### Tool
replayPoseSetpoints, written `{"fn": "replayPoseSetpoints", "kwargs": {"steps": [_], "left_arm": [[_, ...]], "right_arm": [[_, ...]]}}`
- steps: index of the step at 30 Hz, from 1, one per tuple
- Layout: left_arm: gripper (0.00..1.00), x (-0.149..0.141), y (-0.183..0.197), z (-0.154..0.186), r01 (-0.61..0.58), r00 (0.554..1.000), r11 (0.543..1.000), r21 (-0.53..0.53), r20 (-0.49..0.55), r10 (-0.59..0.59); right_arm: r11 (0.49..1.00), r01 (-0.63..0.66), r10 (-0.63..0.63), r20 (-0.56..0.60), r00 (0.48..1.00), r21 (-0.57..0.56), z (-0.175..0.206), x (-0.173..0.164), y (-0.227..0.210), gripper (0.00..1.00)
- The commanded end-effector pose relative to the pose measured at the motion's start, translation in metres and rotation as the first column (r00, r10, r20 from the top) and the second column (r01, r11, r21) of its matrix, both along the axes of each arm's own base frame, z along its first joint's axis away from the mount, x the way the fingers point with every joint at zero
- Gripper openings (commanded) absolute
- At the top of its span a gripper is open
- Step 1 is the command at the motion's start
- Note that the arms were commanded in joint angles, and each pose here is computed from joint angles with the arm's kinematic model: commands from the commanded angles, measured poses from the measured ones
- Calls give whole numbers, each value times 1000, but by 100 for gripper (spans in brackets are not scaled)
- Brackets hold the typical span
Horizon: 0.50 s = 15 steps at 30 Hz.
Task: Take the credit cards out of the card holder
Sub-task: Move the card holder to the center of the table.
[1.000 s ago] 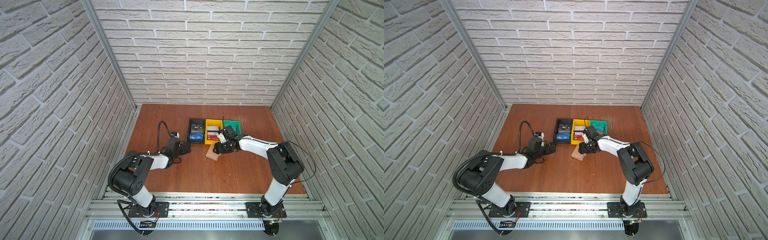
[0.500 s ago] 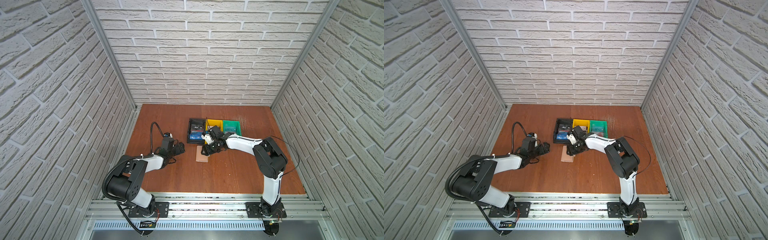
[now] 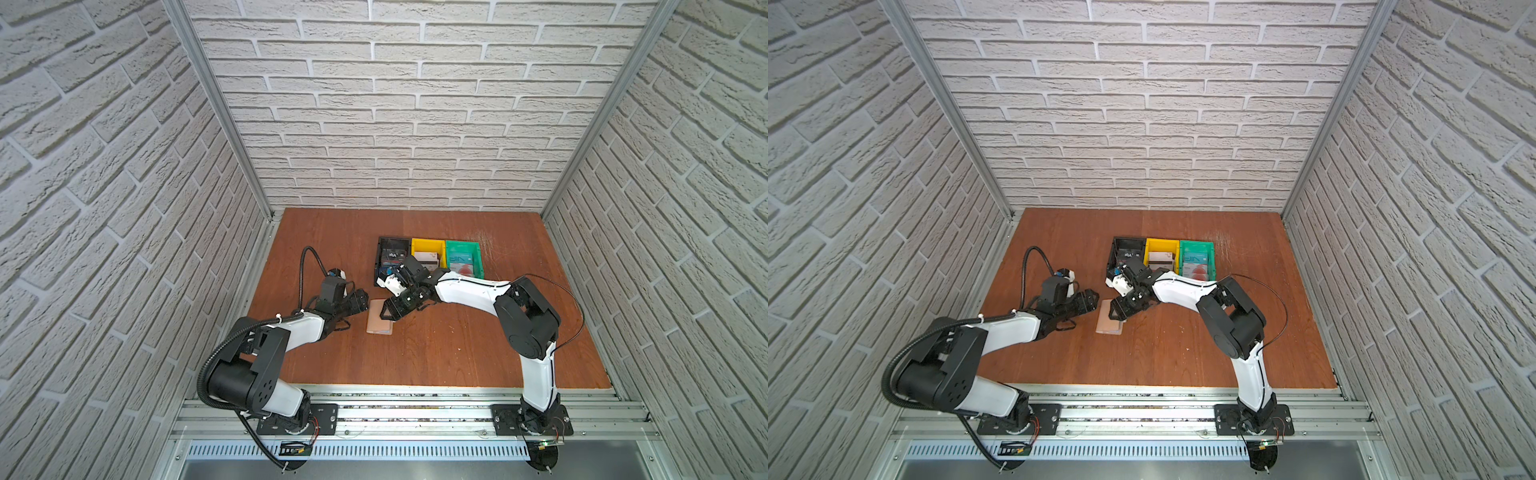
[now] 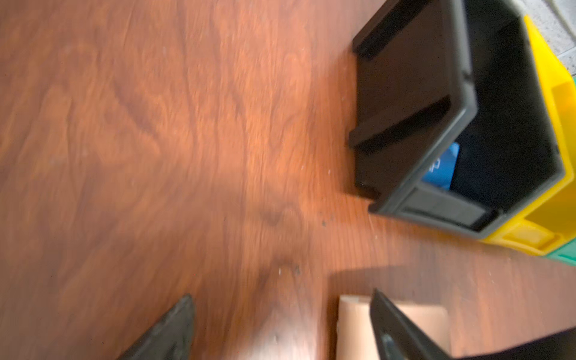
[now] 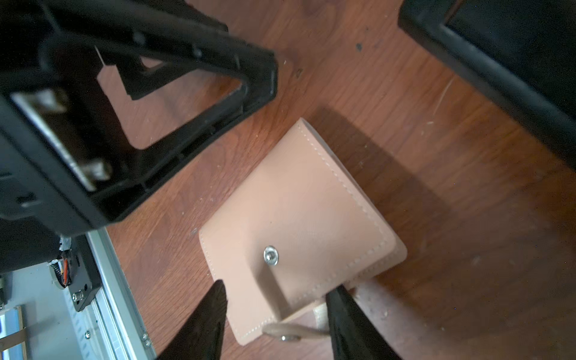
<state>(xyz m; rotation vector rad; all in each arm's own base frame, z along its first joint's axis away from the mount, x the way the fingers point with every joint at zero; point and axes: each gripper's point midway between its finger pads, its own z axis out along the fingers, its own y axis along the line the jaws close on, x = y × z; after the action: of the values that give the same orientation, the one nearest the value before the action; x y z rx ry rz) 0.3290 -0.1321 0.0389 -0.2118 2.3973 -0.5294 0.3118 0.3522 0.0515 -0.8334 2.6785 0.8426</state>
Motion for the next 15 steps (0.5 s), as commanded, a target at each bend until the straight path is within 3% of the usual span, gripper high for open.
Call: {"fn": "replayPoseSetpoints", "kwargs": {"steps": [1,8,12,15], "left_arm": [[82,-24,9,-10,10,997,999,41,-80,-6],[55,-33,13,4,32,998,998,59,-59,-28],[43,-36,9,4,44,998,999,31,-49,-43],[36,-36,2,2,71,996,998,-4,-48,-71]], "right_arm": [[1000,-12,10,84,996,27,42,2,-4,54],[993,59,-43,155,987,-103,44,8,-32,54],[968,116,-76,181,981,-223,32,19,-50,52],[958,134,-89,182,979,-252,21,25,-52,48]]}}
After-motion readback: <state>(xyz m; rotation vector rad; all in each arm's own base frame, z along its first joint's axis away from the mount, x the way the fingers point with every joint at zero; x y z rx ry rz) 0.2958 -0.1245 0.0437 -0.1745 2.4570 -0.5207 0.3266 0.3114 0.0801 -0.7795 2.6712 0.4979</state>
